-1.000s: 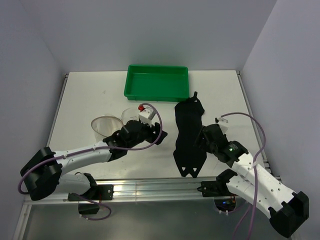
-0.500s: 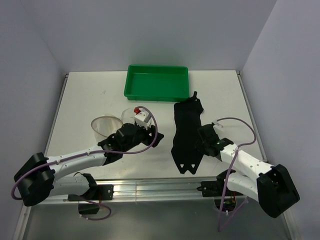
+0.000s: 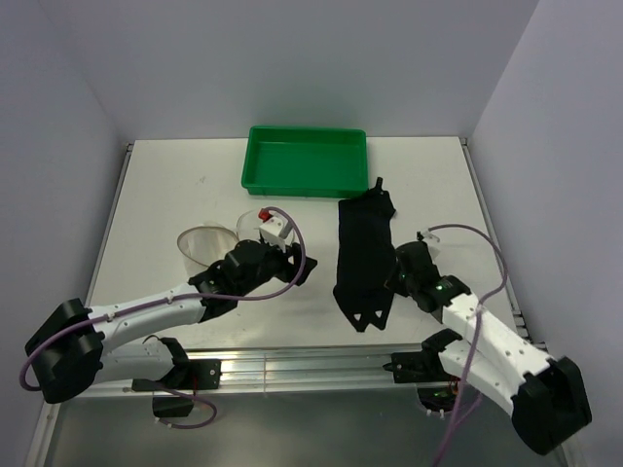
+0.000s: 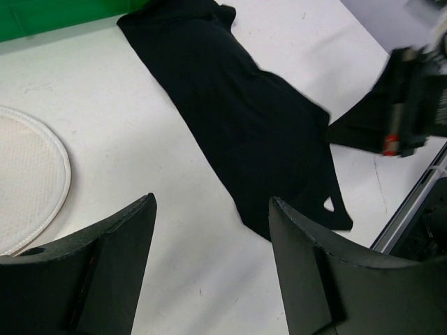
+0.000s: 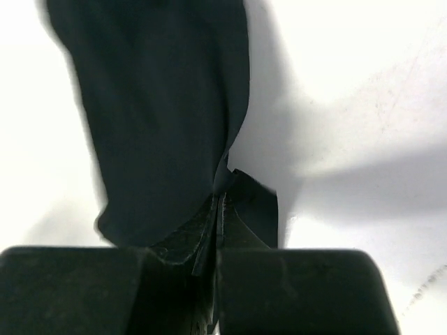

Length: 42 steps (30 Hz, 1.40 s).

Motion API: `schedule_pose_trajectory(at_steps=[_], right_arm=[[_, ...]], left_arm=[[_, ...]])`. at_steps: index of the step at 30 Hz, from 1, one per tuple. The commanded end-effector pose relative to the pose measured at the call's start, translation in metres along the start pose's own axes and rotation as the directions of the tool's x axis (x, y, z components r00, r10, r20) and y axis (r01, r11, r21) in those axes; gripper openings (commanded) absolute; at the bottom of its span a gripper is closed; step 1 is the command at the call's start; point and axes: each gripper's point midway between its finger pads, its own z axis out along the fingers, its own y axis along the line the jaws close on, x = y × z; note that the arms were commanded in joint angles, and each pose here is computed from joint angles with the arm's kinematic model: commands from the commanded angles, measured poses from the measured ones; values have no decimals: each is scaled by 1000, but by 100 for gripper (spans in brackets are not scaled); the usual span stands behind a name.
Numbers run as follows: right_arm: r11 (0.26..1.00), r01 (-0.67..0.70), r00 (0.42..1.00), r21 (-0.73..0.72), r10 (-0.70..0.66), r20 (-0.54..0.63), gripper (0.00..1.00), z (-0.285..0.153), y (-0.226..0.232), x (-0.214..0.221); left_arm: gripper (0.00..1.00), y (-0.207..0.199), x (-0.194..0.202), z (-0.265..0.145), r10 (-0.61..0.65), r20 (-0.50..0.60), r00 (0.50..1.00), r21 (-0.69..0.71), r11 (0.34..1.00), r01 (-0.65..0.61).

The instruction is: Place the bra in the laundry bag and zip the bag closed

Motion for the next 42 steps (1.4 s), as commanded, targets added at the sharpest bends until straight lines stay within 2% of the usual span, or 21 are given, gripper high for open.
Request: schedule_pose_trajectory(at_steps=[1,5,14,17,21,25,32,35,36,39,42], right_arm=[[997,56,996,-60,-52,69,0,-31,10,-24],[987,111,989,-117,-98,115,0,-61,24,-44],[926,139,978,-350,-72,197,0,-121,75,-78],[892,137,972,-431,-36,234,0,-144,93,-92],[812,152,964,-563,5,267,0,-185,120,-108],[736,177,963,-653,8,270,0,-220,141,-116],[633,182,968,-753,22,252,0,-270,164,-126],[607,142,972,-782,65,227,0,-280,171,-131],[598,130,972,-791,81,221,0,-283,172,-132],[571,83,967,-817,153,206,0,-294,176,-141],[542,60,956,-838,212,206,0,-306,178,-151]], left_arm=[[72,-4,-9,5,17,25,1000,7,1000,-17],[72,-7,-12,7,15,26,1000,16,1000,-15],[75,-14,-27,3,11,59,998,34,999,-13],[76,-14,-37,0,35,112,993,20,999,-37],[78,-17,-40,-8,102,177,979,20,994,-108],[81,-20,-48,-18,116,237,965,38,991,-128],[88,-44,-65,-43,85,314,945,165,976,-143],[89,-68,-72,-58,29,341,940,282,950,-132],[94,-77,-68,-63,-1,333,943,327,938,-115],[96,-107,-59,-77,-40,307,951,448,888,-107],[99,-123,-50,-82,-35,298,954,480,869,-118]])
